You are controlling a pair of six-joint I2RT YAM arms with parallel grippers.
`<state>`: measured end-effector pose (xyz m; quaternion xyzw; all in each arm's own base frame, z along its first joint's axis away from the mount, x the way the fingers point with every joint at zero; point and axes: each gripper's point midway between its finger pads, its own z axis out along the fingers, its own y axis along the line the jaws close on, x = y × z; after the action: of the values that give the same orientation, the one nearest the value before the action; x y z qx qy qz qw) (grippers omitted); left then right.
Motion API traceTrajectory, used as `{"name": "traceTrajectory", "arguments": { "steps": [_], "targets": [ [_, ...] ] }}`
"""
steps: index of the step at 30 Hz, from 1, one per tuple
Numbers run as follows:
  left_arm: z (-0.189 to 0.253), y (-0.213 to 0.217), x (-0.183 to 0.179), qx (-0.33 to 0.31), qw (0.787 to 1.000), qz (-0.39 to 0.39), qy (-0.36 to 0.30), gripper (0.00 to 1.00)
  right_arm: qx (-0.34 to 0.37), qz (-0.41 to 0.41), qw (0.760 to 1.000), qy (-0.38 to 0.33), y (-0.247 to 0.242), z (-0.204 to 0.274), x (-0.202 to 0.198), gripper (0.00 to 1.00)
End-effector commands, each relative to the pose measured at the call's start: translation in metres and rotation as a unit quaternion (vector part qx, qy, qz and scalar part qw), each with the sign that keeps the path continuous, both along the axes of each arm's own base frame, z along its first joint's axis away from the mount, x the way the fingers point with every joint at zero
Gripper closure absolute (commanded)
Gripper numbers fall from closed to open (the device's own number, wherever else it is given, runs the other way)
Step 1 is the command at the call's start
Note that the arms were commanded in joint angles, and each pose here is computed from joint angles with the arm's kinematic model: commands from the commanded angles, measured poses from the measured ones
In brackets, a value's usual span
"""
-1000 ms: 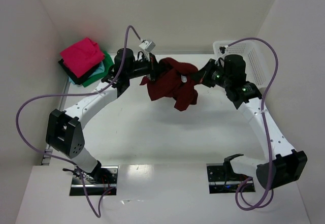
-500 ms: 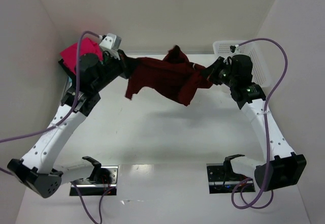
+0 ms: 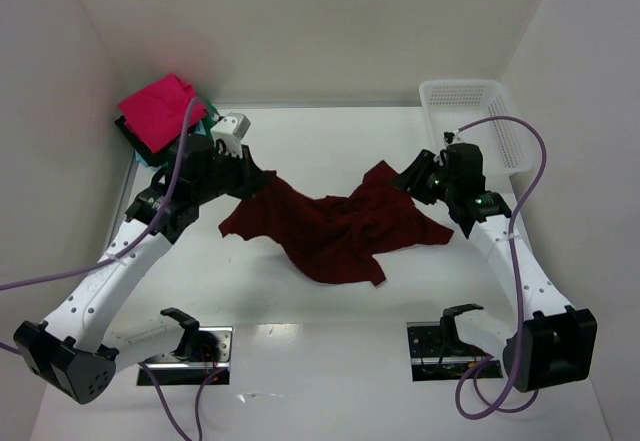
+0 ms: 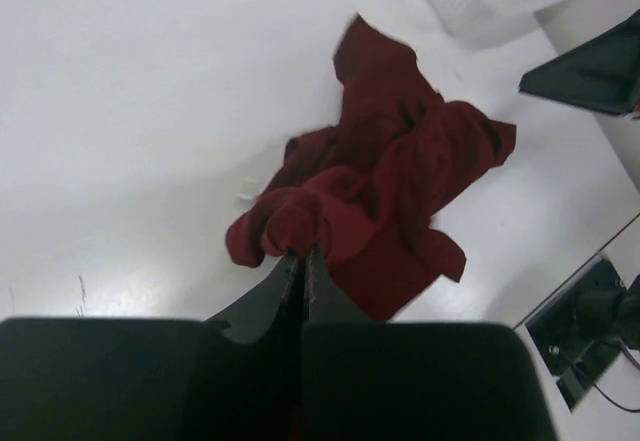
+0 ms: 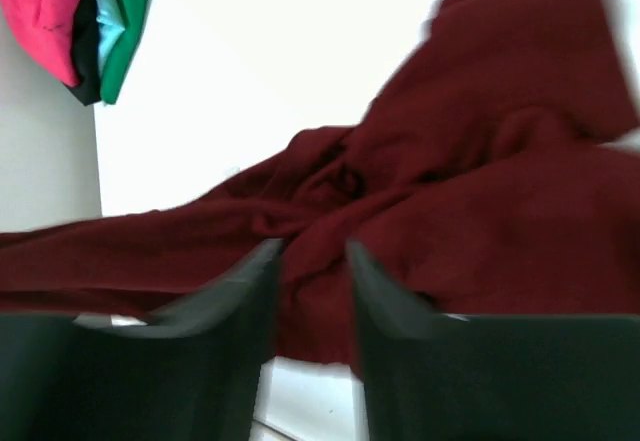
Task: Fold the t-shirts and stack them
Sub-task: Move the tshirt to the center of the board
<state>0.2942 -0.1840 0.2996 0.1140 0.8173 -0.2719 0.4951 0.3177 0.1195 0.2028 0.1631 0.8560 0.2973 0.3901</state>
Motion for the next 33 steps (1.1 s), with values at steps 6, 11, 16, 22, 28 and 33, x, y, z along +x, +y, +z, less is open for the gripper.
{"name": "traceTrajectory", "arguments": {
  "steps": [6, 11, 16, 22, 28, 33],
  "targets": [
    [-0.022, 0.007, -0.011, 0.015, 0.998, 0.013, 0.067, 1.0, -0.003, 0.006, 1.0, -0.017, -0.001, 0.004, 0.005, 0.52],
    [-0.053, 0.016, -0.032, -0.008, 0.99, 0.053, 0.129, 1.0, -0.022, 0.039, 0.999, 0.013, 0.024, -0.024, 0.003, 0.34],
    [-0.098, 0.04, -0.079, -0.019, 0.959, 0.131, 0.25, 1.0, -0.039, 0.069, 0.997, 0.023, 0.058, -0.026, 0.031, 0.14],
    [-0.143, 0.052, -0.132, -0.012, 0.916, 0.177, 0.36, 1.0, -0.072, 0.097, 0.992, 0.042, 0.091, -0.047, 0.07, 0.11],
    [-0.134, 0.082, -0.156, 0.017, 0.904, 0.23, 0.361, 0.24, -0.085, 0.097, 0.99, 0.051, 0.094, -0.057, 0.077, 0.11],
    [-0.121, 0.064, -0.118, 0.02, 0.924, 0.198, 0.327, 0.18, -0.109, 0.092, 0.987, 0.07, 0.083, -0.059, 0.066, 0.09]
  ]
}}
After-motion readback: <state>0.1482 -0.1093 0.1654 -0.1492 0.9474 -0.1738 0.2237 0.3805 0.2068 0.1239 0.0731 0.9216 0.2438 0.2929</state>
